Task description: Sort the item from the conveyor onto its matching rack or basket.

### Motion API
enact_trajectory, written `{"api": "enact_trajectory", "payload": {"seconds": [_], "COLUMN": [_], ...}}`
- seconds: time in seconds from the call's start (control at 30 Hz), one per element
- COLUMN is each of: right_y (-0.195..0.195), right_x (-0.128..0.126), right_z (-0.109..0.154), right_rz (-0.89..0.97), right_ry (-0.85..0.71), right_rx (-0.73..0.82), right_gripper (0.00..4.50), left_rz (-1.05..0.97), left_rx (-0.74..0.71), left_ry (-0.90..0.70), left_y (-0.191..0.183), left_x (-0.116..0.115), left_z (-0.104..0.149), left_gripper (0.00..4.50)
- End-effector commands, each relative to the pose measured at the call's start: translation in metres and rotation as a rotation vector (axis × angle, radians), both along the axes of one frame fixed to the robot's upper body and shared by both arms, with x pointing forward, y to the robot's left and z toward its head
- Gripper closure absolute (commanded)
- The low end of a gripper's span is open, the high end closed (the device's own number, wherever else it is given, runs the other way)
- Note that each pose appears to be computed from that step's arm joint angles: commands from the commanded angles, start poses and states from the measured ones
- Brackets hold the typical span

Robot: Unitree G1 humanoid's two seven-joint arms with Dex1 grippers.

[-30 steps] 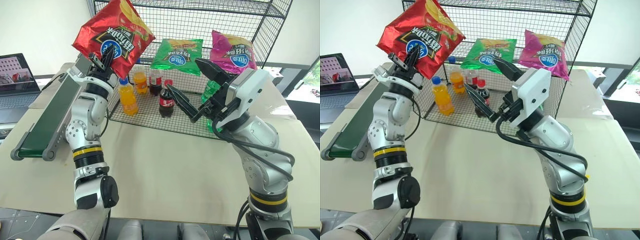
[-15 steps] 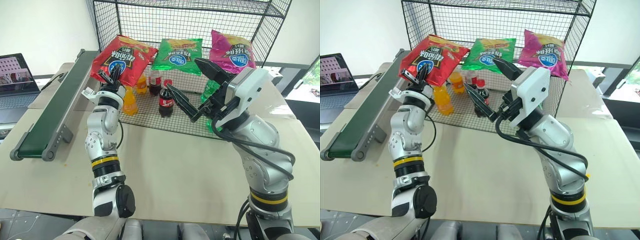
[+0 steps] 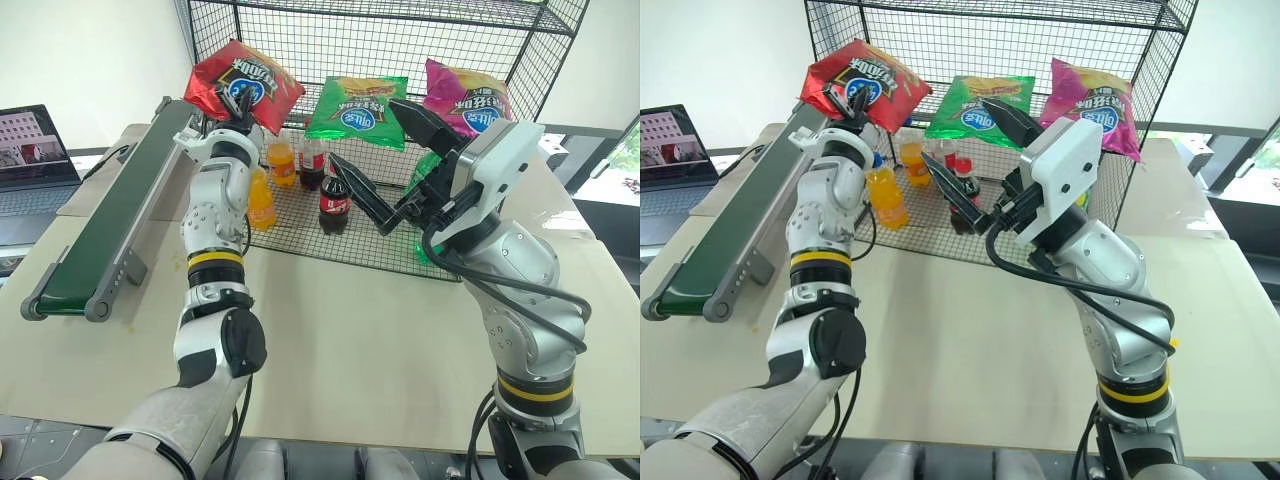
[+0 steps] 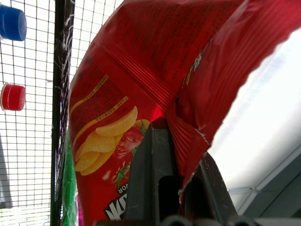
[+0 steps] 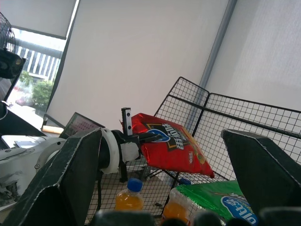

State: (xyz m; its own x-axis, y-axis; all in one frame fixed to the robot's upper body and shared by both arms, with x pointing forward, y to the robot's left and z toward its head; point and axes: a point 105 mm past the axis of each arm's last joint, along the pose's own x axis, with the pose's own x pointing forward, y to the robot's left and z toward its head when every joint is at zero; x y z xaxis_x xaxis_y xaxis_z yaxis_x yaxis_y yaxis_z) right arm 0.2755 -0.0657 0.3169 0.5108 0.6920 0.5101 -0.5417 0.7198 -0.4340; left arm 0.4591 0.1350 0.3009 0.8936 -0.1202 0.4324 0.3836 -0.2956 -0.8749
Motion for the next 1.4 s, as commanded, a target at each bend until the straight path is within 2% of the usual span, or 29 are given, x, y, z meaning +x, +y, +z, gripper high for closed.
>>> {"api": "enact_trajectory", "payload": {"seconds": [0.03, 0.3, 0.4, 0.63, 0.67, 0.97, 1.1, 1.17, 1.3, 1.4], "right_y": [0.000, 0.000, 0.000, 0.000, -0.001, -0.001, 0.001, 0.003, 0.000, -0.012], "right_x": [-0.006, -0.006, -0.006, -0.006, -0.006, -0.006, -0.005, -0.006, -0.005, -0.001], "right_z": [0.008, 0.008, 0.007, 0.005, 0.004, 0.002, -0.002, -0.006, -0.020, -0.052], "right_rz": [-0.008, -0.015, -0.015, -0.017, -0.019, -0.017, -0.004, 0.002, -0.006, -0.060], "right_ry": [-0.043, -0.043, -0.041, -0.031, -0.030, -0.021, -0.011, 0.002, 0.042, 0.154], "right_rx": [0.010, 0.012, 0.012, 0.012, 0.011, 0.016, 0.019, 0.020, 0.020, 0.025], "right_gripper": [0.00, 0.00, 0.00, 0.00, 0.00, 0.00, 0.00, 0.00, 0.00, 0.00], "left_rz": [0.026, 0.038, 0.042, 0.021, 0.020, 0.043, 0.076, 0.095, 0.118, 0.103], "left_rx": [0.018, 0.037, 0.054, 0.097, 0.113, 0.236, 0.372, 0.533, 1.022, 1.399], "left_ry": [-0.061, -0.059, -0.071, -0.101, -0.097, -0.013, 0.050, 0.036, 0.050, 0.037], "left_y": [0.003, 0.008, 0.010, 0.014, 0.014, 0.034, 0.046, 0.052, 0.059, 0.060], "left_x": [0.003, 0.014, 0.014, 0.007, 0.004, -0.039, -0.058, -0.072, -0.093, -0.108], "left_z": [0.022, 0.027, 0.028, 0.027, 0.024, 0.004, -0.009, -0.015, -0.048, -0.080], "left_gripper": [4.45, 4.45, 3.57, 0.22, 0.06, 0.06, 0.06, 0.06, 0.06, 0.06]}}
